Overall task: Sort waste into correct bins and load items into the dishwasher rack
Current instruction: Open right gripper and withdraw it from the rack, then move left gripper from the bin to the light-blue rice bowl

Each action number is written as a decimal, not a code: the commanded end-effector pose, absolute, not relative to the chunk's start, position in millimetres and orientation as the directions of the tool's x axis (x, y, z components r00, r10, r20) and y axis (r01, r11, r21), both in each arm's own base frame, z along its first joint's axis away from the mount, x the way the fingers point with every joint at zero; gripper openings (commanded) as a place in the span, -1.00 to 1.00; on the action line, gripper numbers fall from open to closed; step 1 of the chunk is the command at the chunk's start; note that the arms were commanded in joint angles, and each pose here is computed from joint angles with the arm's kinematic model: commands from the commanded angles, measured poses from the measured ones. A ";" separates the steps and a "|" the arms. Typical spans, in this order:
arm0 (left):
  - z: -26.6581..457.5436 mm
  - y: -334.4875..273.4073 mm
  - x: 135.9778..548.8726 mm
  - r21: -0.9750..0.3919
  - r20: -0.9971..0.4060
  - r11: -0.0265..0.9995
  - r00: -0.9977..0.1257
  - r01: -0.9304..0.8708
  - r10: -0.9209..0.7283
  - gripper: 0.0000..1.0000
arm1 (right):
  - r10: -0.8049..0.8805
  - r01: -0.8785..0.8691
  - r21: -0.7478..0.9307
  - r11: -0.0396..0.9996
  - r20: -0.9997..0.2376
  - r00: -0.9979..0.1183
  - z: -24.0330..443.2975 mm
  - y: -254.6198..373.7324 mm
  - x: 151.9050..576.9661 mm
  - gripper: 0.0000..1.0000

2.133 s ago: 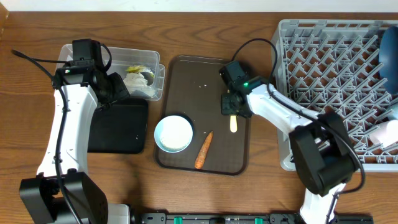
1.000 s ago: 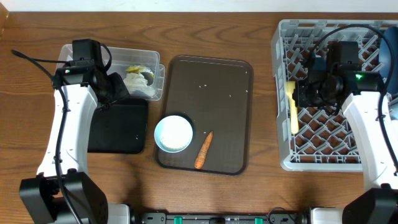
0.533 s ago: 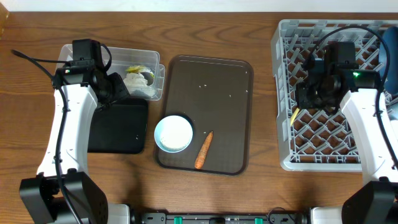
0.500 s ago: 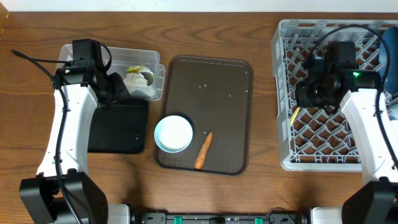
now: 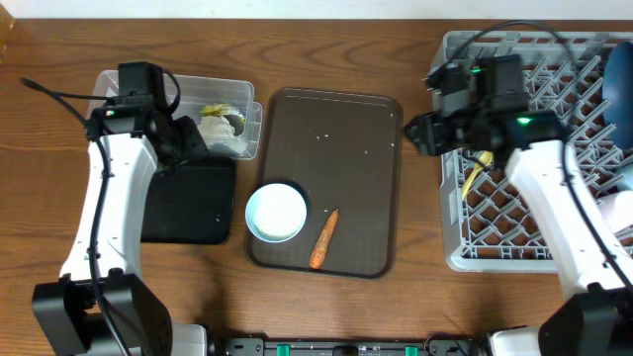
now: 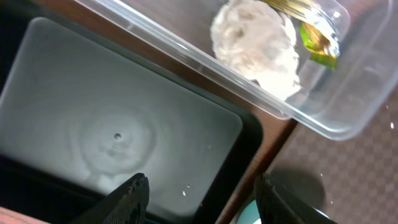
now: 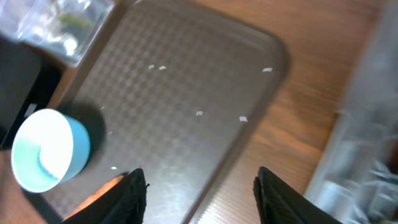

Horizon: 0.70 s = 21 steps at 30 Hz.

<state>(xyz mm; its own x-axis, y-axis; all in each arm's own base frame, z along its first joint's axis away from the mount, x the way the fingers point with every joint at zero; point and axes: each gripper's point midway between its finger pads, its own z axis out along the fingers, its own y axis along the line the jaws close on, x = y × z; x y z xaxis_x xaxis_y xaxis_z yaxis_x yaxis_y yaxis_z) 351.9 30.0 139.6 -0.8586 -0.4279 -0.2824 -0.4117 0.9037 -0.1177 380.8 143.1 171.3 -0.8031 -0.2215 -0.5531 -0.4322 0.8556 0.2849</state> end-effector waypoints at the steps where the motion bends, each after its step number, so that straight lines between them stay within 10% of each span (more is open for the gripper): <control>1: 148.0 14.5 351.8 -0.121 -0.299 0.920 -0.870 -0.373 -0.392 0.15 | -0.276 -0.446 0.254 0.858 -0.504 -0.818 147.3 158.7 378.1 0.17; 10: 135.9 -49.3 338.3 -0.106 -0.260 0.973 -0.939 -0.202 -0.224 0.15 | -0.313 -0.421 0.300 0.856 -0.347 -0.884 86.1 181.8 367.2 0.11; 14: 121.1 -75.1 321.6 -0.099 -0.214 0.982 -0.960 -0.162 -0.180 0.15 | -0.291 -0.380 0.314 0.870 -0.295 -0.910 68.8 181.6 365.5 -0.98; 21: 97.1 -100.3 293.4 -0.072 -0.144 0.994 -0.985 -0.084 -0.094 0.15 | -0.284 -0.373 0.308 0.875 -0.297 -0.912 67.2 180.7 367.8 -0.98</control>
